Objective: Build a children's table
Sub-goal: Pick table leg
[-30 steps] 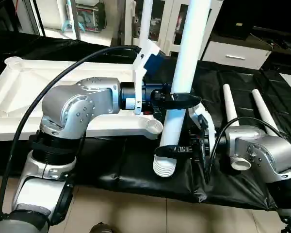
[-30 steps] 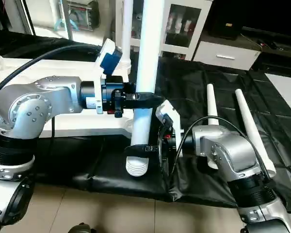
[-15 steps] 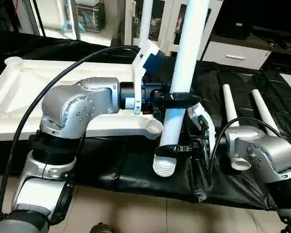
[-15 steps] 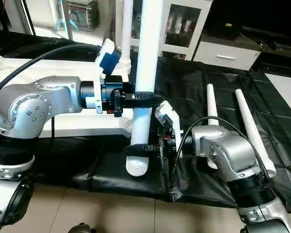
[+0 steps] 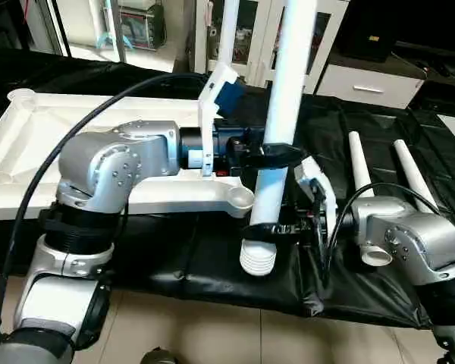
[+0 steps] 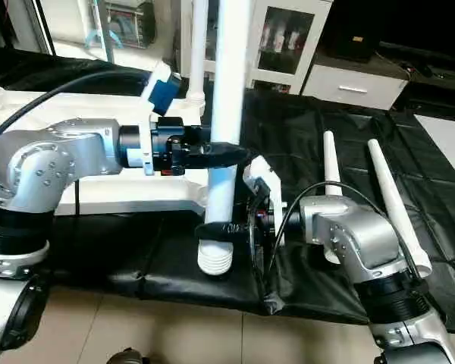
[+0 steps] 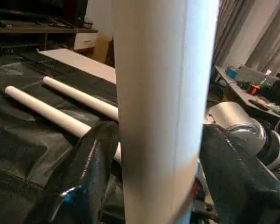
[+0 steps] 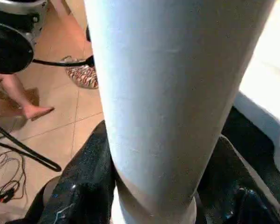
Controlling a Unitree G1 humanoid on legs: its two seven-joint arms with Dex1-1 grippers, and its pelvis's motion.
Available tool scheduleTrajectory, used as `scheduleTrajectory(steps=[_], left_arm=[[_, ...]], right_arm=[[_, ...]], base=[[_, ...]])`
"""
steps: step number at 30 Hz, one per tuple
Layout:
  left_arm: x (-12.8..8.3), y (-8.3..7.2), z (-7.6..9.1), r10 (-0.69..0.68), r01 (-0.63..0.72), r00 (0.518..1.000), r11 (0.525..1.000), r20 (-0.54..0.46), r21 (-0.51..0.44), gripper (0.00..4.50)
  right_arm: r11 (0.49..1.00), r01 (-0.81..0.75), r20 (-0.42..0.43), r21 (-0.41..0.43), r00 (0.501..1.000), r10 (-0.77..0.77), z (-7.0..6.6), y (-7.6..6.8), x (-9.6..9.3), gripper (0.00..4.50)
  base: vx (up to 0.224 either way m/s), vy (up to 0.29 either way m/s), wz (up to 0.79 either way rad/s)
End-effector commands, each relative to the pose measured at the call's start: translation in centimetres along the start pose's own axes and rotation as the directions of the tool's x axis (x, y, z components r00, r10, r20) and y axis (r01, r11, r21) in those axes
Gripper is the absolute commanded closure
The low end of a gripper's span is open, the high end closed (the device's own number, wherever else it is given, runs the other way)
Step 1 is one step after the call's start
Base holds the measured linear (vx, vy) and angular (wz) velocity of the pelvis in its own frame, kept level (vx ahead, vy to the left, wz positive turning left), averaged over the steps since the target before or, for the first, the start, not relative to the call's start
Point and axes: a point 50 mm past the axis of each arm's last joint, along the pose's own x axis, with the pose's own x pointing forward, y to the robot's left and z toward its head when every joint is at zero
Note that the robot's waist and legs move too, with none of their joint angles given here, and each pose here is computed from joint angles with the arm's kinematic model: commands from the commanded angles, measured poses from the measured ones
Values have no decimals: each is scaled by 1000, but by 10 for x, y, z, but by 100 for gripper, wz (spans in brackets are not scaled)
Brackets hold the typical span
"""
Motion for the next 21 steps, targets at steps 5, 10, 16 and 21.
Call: scheduleTrajectory(steps=[5,10,16,21], left_arm=[[-5,0,8,1,-1,1000,1000,23,6,85],[-19,14,10,109,-107,989,994,104,-19,55],[-47,20,5,240,-244,957,970,163,4,34],[-63,41,-24,630,-650,760,743,159,159,34]], right_arm=[[996,72,72,-47,995,-68,17,-3,-22,262],[986,153,114,-64,983,-145,26,-4,-47,262],[966,252,123,-54,962,-245,21,-4,-65,262],[850,523,154,-66,847,-509,10,-21,-63,262]], base=[[0,0,0],[0,0,0],[0,0,0],[0,0,0]])
